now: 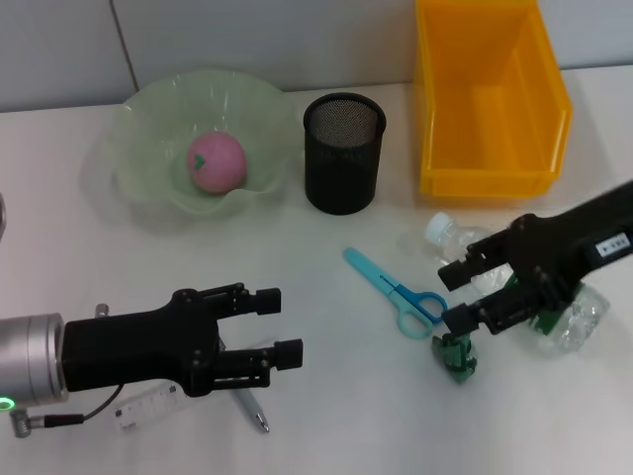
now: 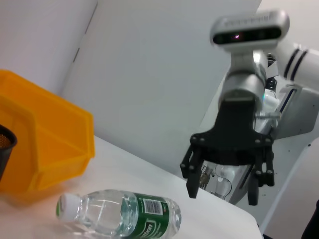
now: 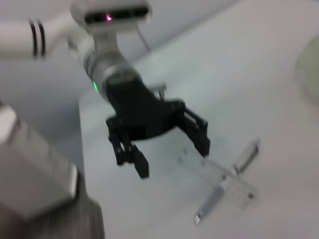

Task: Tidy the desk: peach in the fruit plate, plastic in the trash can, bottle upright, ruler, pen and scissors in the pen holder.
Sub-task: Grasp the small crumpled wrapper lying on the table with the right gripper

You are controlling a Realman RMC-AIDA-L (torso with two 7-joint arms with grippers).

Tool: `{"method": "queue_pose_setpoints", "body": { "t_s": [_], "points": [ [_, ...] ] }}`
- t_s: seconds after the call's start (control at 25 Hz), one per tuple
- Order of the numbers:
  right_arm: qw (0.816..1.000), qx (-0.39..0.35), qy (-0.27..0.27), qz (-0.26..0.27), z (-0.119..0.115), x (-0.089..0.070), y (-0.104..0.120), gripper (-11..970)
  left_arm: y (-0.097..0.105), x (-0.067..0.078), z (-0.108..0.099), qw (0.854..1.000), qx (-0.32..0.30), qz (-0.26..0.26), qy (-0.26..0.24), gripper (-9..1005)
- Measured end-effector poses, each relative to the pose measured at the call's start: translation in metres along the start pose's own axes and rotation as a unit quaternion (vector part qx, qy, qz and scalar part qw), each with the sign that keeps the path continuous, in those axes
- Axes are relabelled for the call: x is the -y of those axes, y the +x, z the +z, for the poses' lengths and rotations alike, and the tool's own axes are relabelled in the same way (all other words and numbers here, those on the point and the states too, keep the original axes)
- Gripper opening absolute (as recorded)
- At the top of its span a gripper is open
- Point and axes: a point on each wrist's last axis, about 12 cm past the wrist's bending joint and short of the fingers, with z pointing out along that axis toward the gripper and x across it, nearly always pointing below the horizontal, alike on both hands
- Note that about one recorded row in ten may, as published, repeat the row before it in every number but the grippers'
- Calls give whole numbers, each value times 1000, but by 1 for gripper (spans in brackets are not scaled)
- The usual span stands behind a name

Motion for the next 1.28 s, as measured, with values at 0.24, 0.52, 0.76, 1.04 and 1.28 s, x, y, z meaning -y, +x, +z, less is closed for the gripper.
{"method": "queue_pose_setpoints", "body": {
  "t_s": [0.24, 0.52, 0.76, 1.04, 1.28],
  "points": [
    [987, -154, 27, -37, 18, 5, -47, 711, 4, 1, -2, 1000, -2, -1, -4, 805],
    [957, -268, 58, -91, 55, 7, -66, 711, 6, 0, -3, 1000, -5, 15, -12, 804],
    [933, -327, 83, -120, 78, 9, -60, 712, 9, -1, 2, 1000, -21, 13, -13, 804],
    [931, -334, 85, -118, 85, 14, -53, 712, 10, -1, 2, 1000, -21, 10, -16, 804],
    [927, -342, 88, -123, 92, 18, -48, 712, 10, -2, 2, 1000, -24, 10, -17, 804]
  ]
}}
